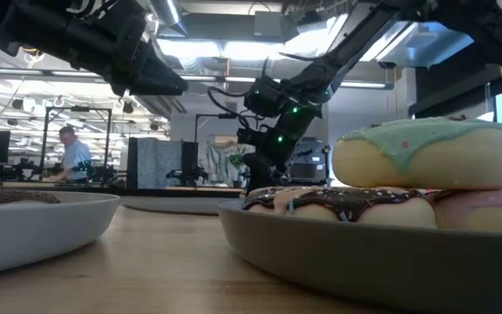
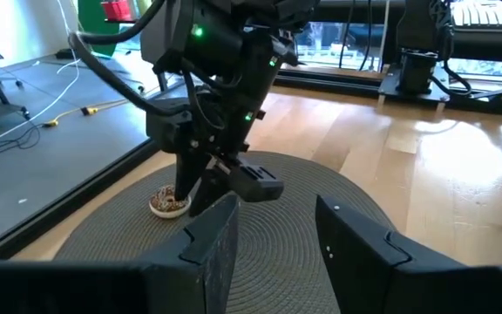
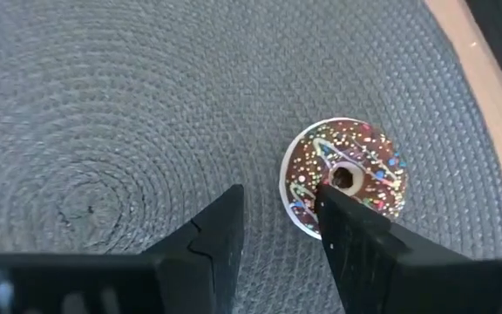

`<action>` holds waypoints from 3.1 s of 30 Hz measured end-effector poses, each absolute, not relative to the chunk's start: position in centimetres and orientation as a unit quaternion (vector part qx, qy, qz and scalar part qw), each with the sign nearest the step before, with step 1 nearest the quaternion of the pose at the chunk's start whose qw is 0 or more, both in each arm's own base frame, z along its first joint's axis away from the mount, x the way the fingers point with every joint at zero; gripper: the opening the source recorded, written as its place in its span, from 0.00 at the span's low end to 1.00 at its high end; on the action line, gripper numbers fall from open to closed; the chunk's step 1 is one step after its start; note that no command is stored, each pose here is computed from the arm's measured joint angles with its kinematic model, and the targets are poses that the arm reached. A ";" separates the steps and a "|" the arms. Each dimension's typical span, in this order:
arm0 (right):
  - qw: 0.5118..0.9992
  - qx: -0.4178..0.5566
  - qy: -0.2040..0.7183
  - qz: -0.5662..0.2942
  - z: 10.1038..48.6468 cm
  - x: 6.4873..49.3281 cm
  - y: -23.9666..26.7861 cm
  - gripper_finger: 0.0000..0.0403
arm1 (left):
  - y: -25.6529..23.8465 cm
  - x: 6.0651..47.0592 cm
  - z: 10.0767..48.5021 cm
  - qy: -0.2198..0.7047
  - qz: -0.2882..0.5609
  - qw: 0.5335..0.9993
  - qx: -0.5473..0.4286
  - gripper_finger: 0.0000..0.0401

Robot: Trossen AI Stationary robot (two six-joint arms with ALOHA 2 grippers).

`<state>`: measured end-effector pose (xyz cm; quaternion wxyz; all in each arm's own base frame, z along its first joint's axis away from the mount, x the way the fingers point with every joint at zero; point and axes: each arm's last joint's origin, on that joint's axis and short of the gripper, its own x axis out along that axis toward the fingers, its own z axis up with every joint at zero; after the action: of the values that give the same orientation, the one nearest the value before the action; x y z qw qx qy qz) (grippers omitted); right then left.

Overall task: Pick & Place donuts
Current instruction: Put the small brown donut on the gray plate

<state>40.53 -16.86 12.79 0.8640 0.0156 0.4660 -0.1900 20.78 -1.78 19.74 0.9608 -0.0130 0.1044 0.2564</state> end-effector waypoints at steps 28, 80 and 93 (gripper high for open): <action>0.844 0.004 0.498 -0.199 13.0 40.0 -16.2 0.01 | -1.8 20.8 19.7 0.105 0.256 0.961 -0.013 0.38; 0.873 -0.057 0.482 -0.038 15.8 41.0 4.8 0.02 | -2.1 20.9 19.7 0.112 0.197 0.974 -0.023 0.37; 0.873 -0.051 0.484 -0.024 15.7 41.0 4.9 0.02 | -2.1 20.9 19.7 0.112 0.197 0.974 -0.022 0.38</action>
<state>41.01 4.89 15.74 0.8735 -0.0509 0.4836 -0.0237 20.93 -2.11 19.67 0.9737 -0.0219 0.1122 0.1970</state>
